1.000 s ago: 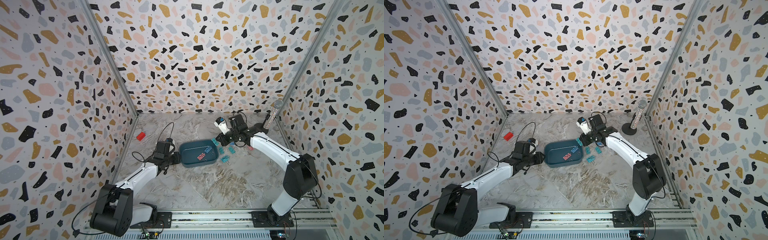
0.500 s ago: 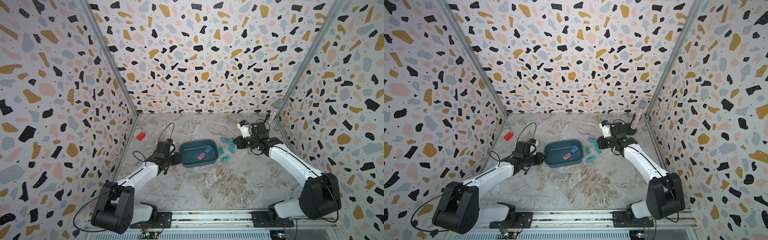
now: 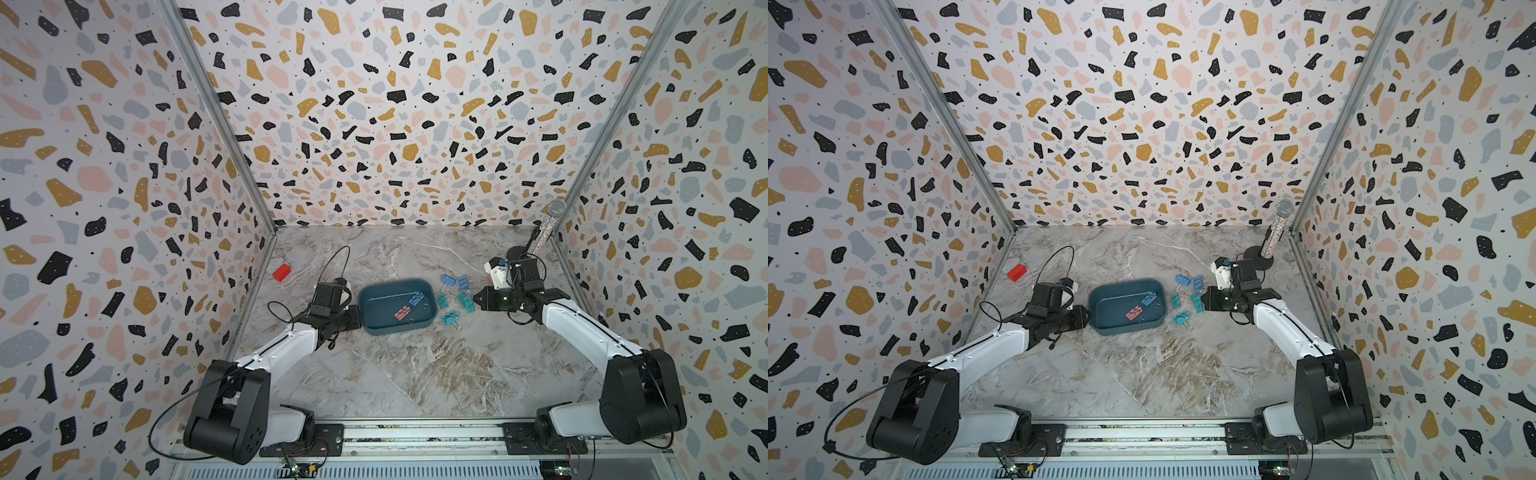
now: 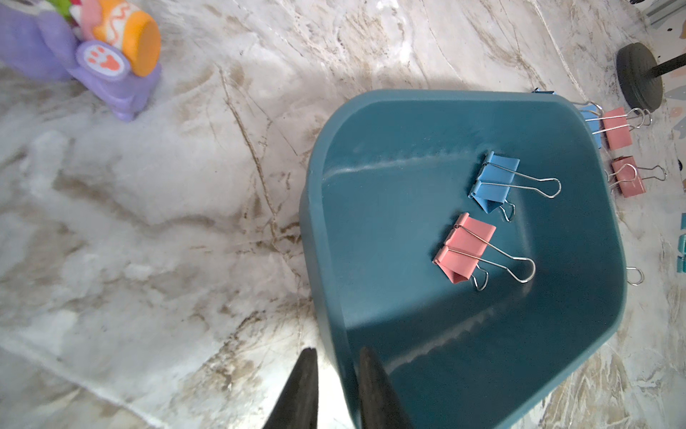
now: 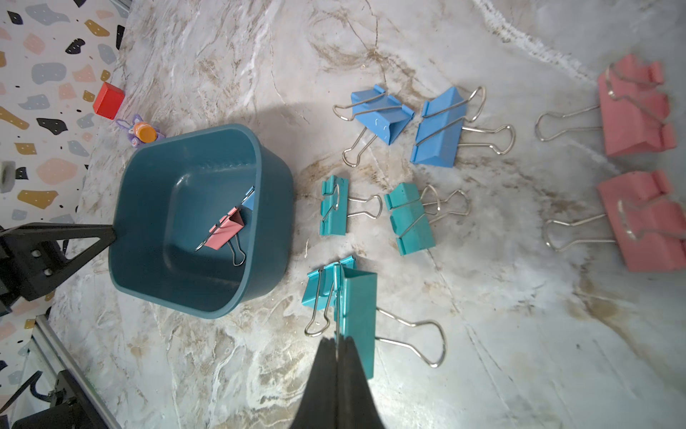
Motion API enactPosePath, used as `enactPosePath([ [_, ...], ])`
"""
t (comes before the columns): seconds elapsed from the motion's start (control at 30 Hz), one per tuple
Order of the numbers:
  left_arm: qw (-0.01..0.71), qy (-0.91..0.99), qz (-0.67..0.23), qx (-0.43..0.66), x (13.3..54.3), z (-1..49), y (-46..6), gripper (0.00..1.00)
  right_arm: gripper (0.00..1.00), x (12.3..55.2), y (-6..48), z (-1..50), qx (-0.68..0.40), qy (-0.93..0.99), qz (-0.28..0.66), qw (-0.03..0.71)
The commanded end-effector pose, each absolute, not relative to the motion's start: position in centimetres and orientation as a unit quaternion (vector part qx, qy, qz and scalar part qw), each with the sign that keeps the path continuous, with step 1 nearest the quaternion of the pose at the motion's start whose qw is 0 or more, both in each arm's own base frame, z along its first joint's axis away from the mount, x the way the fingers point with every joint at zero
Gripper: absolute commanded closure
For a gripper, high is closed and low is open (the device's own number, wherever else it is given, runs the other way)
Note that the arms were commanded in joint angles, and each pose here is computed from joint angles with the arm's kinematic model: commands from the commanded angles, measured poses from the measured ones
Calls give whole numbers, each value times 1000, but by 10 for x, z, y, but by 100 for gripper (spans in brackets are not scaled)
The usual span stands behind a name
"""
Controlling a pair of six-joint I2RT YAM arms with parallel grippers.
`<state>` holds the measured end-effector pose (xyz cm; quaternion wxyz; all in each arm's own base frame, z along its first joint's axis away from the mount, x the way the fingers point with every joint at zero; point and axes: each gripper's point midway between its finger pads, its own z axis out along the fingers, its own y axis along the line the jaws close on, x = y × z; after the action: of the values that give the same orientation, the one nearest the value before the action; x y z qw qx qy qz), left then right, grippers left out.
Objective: Take out the binder clips from the storage box
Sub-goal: Place the binder clip at the center of the board.
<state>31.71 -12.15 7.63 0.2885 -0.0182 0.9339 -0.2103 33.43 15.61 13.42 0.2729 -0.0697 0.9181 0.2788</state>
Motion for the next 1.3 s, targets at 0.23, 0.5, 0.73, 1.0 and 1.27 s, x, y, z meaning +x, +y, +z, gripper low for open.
enactPosePath([
  [0.23,294,935,-198,-11,321,77,-120,79,99,329,159,128,-65,915,299,263],
  [0.5,295,935,-198,-10,321,77,-120,79,99,328,152,110,-48,924,293,241],
  [0.73,294,935,-197,-10,321,77,-119,79,99,330,149,94,-34,928,295,224],
  [1.0,293,936,-197,-9,320,76,-119,79,99,331,147,79,-25,930,299,212],
  [1.27,293,936,-197,-9,320,76,-120,79,99,334,146,70,-16,930,307,201],
])
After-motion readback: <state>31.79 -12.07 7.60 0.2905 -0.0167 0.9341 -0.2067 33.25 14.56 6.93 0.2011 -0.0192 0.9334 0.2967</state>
